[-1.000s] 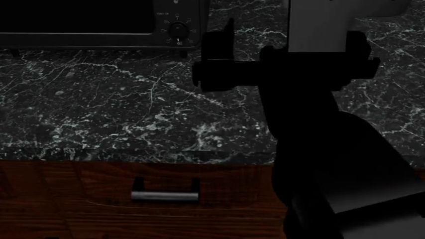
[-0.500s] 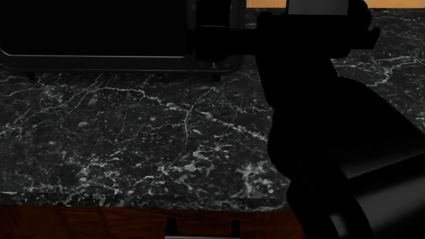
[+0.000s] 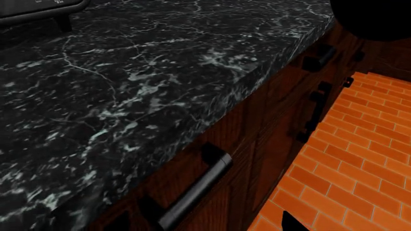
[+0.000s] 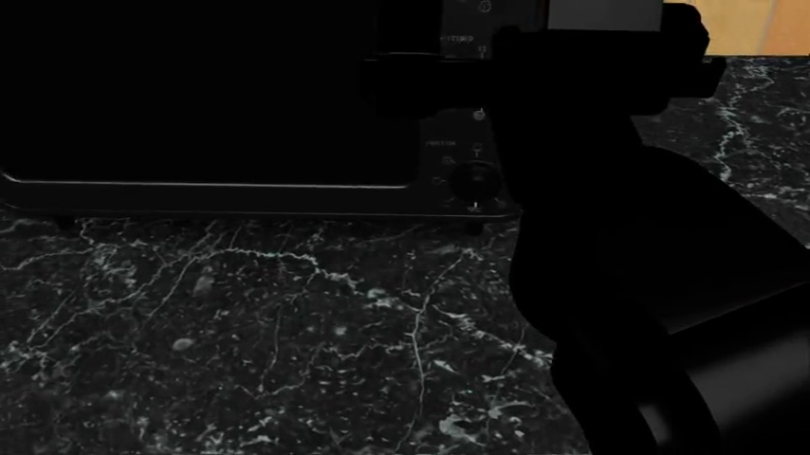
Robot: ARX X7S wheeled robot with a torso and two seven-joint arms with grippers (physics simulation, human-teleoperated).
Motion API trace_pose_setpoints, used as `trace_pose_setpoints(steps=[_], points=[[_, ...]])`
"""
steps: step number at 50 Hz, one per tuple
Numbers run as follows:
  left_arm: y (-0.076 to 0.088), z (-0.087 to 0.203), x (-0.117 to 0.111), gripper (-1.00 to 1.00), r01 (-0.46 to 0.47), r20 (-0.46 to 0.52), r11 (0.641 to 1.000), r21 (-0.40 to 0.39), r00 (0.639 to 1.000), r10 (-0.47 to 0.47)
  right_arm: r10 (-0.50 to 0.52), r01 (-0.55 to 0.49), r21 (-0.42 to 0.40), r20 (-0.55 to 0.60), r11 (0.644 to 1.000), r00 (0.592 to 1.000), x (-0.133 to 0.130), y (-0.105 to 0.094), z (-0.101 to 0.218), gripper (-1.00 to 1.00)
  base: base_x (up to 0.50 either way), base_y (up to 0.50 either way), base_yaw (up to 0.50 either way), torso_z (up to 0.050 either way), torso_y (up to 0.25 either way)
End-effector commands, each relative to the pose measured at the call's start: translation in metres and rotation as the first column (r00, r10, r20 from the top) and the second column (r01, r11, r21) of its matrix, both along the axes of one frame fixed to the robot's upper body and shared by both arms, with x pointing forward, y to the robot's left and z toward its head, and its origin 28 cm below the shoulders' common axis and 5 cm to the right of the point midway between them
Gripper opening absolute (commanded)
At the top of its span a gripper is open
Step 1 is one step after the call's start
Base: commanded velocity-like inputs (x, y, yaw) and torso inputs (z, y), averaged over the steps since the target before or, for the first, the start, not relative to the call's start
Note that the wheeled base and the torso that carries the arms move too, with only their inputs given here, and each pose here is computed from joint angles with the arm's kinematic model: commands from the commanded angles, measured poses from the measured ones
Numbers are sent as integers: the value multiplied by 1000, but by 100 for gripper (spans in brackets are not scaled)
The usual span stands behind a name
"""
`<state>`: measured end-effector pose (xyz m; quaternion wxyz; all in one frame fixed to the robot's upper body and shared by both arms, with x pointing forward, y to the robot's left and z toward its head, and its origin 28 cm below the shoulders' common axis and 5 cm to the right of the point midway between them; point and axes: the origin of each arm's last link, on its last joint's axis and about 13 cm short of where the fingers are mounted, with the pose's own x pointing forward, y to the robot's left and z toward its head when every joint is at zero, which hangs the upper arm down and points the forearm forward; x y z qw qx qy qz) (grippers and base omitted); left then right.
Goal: Decrease the toaster oven temperature.
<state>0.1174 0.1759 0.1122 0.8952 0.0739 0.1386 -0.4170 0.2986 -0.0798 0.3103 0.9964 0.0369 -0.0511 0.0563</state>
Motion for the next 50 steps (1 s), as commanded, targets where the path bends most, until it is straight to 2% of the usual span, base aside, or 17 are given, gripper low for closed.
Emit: trace_pose_setpoints(steps=[1, 9, 19, 36, 50], points=[[-2, 2, 5, 100, -15, 25, 999, -31, 1000, 16, 19, -19, 41, -4, 999, 1000, 1, -1, 1, 100, 312, 293, 0, 0, 0], [-2, 2, 4, 100, -17, 24, 999, -30, 1000, 17, 4, -3, 49, -26, 999, 1000, 1, -1, -1, 100, 69, 59, 0, 0, 2], [-2, 2, 4, 100, -15, 20, 1000, -27, 1000, 15, -84, 83, -22, -72, 996, 994, -1, 2, 2, 100, 0, 0, 0, 0, 0], [-1, 3, 4, 100, -9, 11, 1000, -20, 1000, 9, -72, 87, 98, -147, 991, 987, 11, 0, 17, 100, 0, 0, 0, 0, 0], [0, 2, 4, 100, -13, 10, 1000, -27, 1000, 13, -41, 56, 115, -134, 992, 990, 22, 6, 25, 100, 0, 0, 0, 0, 0]])
